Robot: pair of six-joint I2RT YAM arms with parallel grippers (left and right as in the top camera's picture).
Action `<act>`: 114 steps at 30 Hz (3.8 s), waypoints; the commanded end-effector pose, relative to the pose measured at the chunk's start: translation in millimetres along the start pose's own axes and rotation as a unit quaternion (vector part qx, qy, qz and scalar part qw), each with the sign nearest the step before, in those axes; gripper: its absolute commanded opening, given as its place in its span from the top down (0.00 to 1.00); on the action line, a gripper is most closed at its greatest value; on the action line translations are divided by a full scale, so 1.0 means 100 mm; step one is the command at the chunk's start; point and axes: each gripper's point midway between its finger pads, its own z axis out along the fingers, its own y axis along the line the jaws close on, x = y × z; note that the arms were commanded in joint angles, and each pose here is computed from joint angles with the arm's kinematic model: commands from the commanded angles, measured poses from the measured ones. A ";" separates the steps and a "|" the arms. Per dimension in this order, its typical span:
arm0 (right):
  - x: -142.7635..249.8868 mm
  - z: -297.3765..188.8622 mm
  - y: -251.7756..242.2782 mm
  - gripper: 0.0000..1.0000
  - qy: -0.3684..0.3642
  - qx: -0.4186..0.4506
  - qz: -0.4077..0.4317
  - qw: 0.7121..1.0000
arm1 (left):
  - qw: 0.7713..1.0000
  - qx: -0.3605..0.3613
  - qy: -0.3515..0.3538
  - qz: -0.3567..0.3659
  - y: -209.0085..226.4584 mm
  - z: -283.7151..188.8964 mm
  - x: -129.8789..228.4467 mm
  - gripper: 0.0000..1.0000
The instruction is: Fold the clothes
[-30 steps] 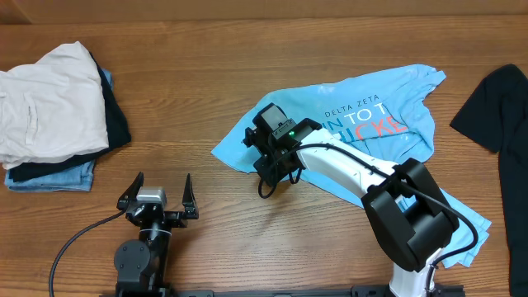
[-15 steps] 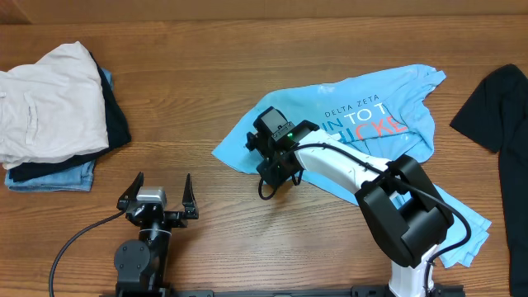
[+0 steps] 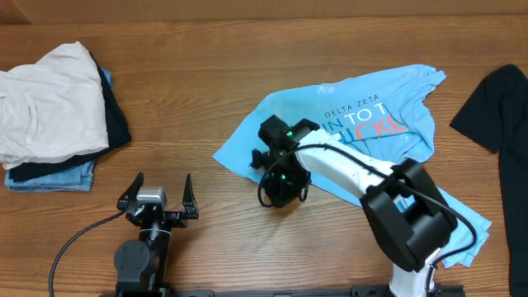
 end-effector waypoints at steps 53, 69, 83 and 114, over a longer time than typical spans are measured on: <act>1.57 -3.63 -3.17 0.00 -0.294 0.213 0.557 0.747 | 0.960 0.224 0.164 0.025 -0.94 0.66 -1.83 0.00; 1.75 -3.65 -3.26 0.00 -0.295 0.215 0.575 0.732 | 0.829 0.423 0.325 0.167 -3.44 2.36 0.16 0.00; 1.75 -3.65 -3.26 0.00 -0.295 0.215 0.575 0.732 | 0.843 0.309 0.351 0.268 -3.14 2.92 1.40 0.20; 1.75 -3.65 -3.26 0.00 -0.295 0.215 0.575 0.732 | 0.828 -0.160 0.536 -0.029 0.38 3.02 1.40 0.51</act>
